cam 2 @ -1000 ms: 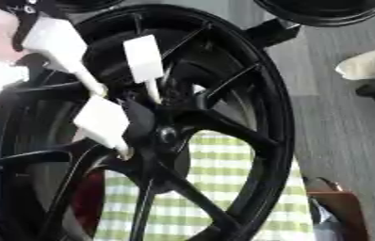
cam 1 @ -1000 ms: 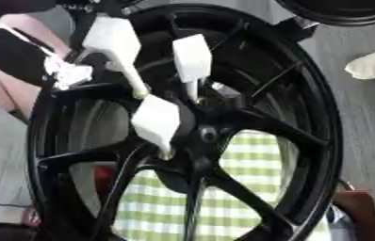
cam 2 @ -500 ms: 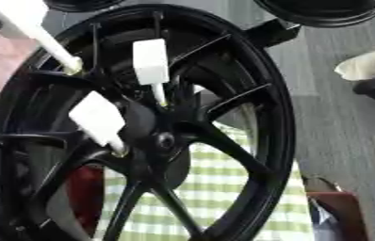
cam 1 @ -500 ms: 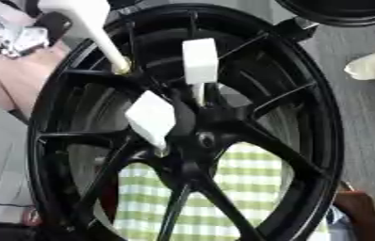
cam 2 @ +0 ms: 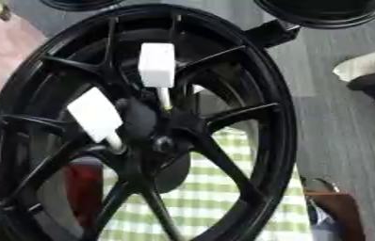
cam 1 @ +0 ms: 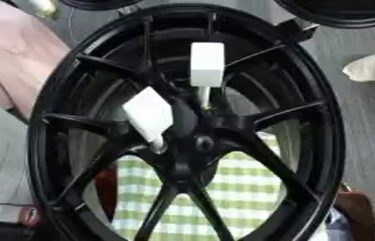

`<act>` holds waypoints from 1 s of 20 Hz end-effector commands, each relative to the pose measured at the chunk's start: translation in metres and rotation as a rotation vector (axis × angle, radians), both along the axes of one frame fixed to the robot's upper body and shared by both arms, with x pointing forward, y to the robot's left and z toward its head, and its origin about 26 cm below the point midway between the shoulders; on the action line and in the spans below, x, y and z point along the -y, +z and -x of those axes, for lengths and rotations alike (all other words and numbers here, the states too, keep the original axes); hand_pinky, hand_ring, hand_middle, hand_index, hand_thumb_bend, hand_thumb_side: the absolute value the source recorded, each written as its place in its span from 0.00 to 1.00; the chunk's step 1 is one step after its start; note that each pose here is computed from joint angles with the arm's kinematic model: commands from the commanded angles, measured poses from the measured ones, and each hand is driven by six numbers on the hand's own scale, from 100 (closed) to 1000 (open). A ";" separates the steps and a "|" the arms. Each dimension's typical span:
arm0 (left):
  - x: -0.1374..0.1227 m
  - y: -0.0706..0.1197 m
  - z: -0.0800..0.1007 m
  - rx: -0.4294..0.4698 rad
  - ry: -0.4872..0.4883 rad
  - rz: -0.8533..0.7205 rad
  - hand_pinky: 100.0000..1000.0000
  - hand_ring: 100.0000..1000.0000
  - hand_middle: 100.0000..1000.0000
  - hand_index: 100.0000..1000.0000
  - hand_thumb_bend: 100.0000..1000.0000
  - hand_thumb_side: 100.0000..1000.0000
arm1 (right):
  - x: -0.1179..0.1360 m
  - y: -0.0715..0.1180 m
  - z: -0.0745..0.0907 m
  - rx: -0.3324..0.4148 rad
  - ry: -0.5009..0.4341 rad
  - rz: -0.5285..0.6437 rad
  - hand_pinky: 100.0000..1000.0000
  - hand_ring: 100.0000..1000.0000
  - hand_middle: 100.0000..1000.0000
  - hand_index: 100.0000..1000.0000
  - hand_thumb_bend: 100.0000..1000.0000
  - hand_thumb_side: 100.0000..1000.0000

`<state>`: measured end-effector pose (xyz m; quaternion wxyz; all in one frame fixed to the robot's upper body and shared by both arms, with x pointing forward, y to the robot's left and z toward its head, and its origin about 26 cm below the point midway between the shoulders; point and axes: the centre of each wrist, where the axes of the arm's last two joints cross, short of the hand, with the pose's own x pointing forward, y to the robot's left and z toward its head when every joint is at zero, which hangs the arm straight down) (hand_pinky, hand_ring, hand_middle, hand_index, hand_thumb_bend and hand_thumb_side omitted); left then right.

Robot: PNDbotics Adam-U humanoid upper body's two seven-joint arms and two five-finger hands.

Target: Pull the pin out of the wheel hub.

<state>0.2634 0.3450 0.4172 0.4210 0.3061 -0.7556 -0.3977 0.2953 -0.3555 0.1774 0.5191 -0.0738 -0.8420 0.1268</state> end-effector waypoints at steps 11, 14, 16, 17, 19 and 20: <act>-0.113 -0.009 -0.014 0.088 0.449 0.190 0.76 0.48 0.25 0.34 0.00 0.18 | 0.003 0.014 0.004 0.054 -0.013 0.005 0.98 0.77 0.62 0.62 0.00 0.72; -0.129 -0.026 -0.017 0.077 0.510 0.218 0.76 0.48 0.25 0.34 0.00 0.18 | 0.003 0.014 0.005 0.057 -0.017 0.000 0.98 0.77 0.62 0.62 0.00 0.72; -0.137 -0.042 -0.019 0.055 0.544 0.230 0.76 0.48 0.25 0.34 0.00 0.18 | 0.003 0.014 0.005 0.060 -0.018 -0.005 0.98 0.77 0.62 0.62 0.00 0.72; -0.139 -0.051 -0.020 0.043 0.558 0.233 0.76 0.49 0.25 0.34 0.00 0.17 | 0.002 0.014 0.005 0.061 -0.018 -0.008 0.98 0.77 0.62 0.62 0.00 0.72; -0.139 -0.073 -0.022 0.016 0.574 0.225 0.76 0.49 0.26 0.34 0.00 0.17 | 0.001 0.014 0.004 0.064 -0.016 -0.013 0.98 0.77 0.62 0.62 0.00 0.72; -0.136 -0.085 -0.023 -0.002 0.576 0.218 0.76 0.49 0.26 0.34 0.00 0.17 | 0.001 0.014 0.004 0.065 -0.016 -0.016 0.98 0.77 0.62 0.62 0.00 0.72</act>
